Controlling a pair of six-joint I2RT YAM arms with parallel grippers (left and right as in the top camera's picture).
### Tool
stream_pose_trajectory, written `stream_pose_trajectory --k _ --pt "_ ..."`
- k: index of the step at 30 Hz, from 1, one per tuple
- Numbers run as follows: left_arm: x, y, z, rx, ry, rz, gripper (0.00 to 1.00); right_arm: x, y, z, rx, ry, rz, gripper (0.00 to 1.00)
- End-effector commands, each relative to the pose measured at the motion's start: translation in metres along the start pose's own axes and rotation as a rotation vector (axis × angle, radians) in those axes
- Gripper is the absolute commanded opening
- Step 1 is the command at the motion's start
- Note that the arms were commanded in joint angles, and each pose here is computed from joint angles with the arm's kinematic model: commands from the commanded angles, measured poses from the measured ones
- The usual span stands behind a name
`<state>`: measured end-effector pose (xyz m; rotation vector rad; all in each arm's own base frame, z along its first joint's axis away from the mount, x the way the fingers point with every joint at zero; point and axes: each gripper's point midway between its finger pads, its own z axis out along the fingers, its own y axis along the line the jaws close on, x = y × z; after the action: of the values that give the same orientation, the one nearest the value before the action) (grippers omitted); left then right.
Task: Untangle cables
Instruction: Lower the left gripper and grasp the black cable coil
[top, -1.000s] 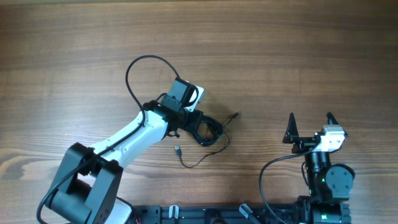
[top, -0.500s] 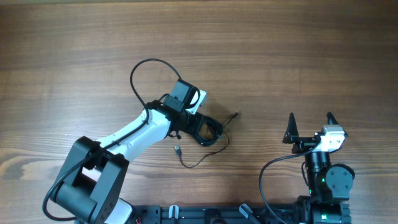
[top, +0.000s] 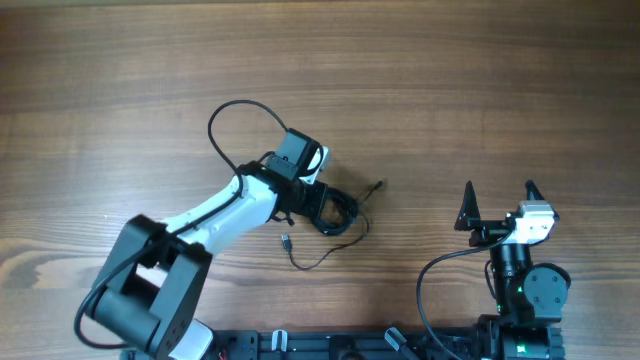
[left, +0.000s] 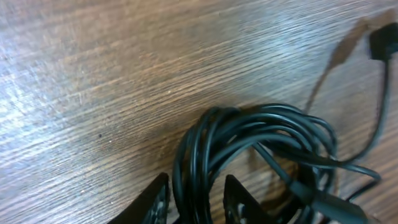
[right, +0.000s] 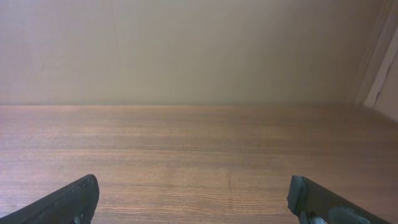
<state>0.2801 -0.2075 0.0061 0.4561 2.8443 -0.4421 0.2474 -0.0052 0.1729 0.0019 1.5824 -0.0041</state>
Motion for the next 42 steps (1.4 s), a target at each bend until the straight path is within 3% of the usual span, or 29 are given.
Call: stream_pose_trajectory --k 1,5,12,17,23,27,34,42 --pt "0.014 0.003 0.018 -0.003 0.074 -0.076 0.25 -0.002 0.001 -0.001 -0.008 -0.014 -0.01 1.0" --pt "0.017 0.004 0.021 -0.009 0.091 -0.094 0.04 -0.002 0.001 -0.001 -0.008 -0.014 -0.01 1.0" --pt "0.001 0.005 -0.01 -0.002 0.013 -0.104 0.04 -0.002 0.001 -0.001 -0.008 -0.014 -0.01 1.0" --pt "-0.016 0.032 -0.046 -0.122 -0.102 -0.141 0.04 -0.002 0.001 -0.001 -0.008 -0.014 -0.01 1.0" --pt "-0.004 0.044 -0.058 -0.147 -0.098 -0.51 0.04 -0.002 0.001 -0.001 -0.008 -0.014 -0.01 1.0" --pt "0.002 0.02 -0.053 -0.046 -0.049 -0.711 0.04 -0.002 0.001 -0.001 -0.008 -0.014 -0.01 1.0" --pt "-0.004 -0.003 -0.049 -0.037 -0.088 -0.595 0.04 -0.002 0.001 -0.001 -0.008 -0.014 -0.01 1.0" --pt "0.006 -0.006 -0.048 -0.064 -0.043 -0.194 0.04 -0.002 0.001 -0.001 -0.008 -0.014 -0.009 1.0"
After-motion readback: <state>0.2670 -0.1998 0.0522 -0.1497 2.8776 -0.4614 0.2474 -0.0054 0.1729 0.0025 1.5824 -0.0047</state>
